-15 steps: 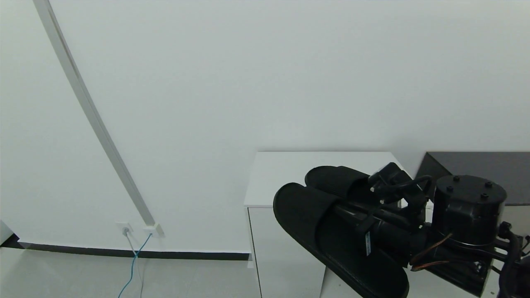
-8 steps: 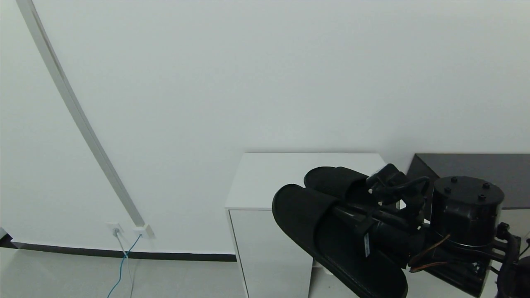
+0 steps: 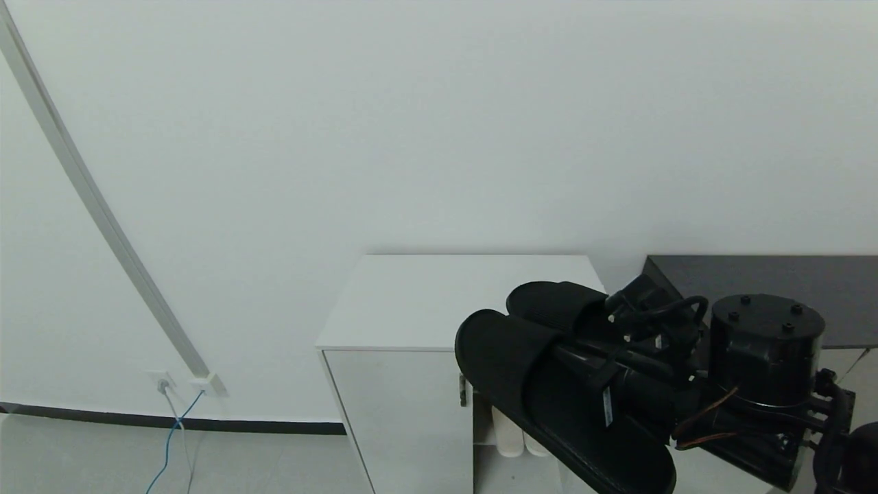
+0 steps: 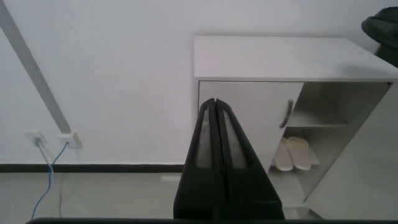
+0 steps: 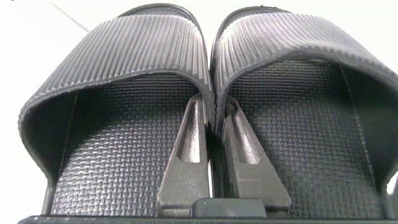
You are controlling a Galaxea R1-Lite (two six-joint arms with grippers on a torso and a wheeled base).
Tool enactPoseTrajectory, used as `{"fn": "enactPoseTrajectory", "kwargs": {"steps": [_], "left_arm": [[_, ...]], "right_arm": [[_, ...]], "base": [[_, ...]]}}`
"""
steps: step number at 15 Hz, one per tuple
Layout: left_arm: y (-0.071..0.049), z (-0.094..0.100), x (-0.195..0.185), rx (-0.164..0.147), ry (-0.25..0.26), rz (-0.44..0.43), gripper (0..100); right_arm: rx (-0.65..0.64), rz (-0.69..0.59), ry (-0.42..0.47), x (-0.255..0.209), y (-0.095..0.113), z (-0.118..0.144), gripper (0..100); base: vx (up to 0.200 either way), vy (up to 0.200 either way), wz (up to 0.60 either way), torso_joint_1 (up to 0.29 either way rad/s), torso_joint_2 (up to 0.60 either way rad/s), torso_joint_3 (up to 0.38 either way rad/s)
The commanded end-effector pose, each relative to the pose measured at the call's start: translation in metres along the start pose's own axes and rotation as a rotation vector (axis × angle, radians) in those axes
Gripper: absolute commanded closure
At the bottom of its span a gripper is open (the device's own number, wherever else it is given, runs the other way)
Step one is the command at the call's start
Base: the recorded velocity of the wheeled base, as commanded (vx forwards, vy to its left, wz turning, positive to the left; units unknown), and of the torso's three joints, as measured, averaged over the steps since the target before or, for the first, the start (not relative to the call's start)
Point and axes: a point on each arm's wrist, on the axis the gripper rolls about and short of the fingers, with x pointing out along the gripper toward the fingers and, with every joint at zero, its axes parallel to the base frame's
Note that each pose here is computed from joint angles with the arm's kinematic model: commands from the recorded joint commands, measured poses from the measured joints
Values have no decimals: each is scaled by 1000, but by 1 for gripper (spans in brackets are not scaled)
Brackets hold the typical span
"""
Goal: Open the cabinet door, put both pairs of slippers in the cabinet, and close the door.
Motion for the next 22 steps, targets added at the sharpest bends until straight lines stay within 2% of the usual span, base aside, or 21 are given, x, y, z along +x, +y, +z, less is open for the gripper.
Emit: {"fn": "enactPoseTrajectory", "kwargs": {"steps": [1,15,17,22], "left_arm": [[0,0,0,-1,-1,1,100],[0,0,0,-1,-1,1,100],[0,0,0,-2,-1,1,100],[0,0,0,-2,1,1,100]], "right_arm": [[1,-1,7,1,-1,-2,100],[-3,-1,15,0,-1,-5,100],[-5,-1,18,1,-1,-6,100],[-5,1,24,2,0,-7,100]], "base": [[0,0,0,0,0,0],[0,0,0,0,0,0],[-200,0,0,5,2,2],[0,0,0,0,0,0]]}}
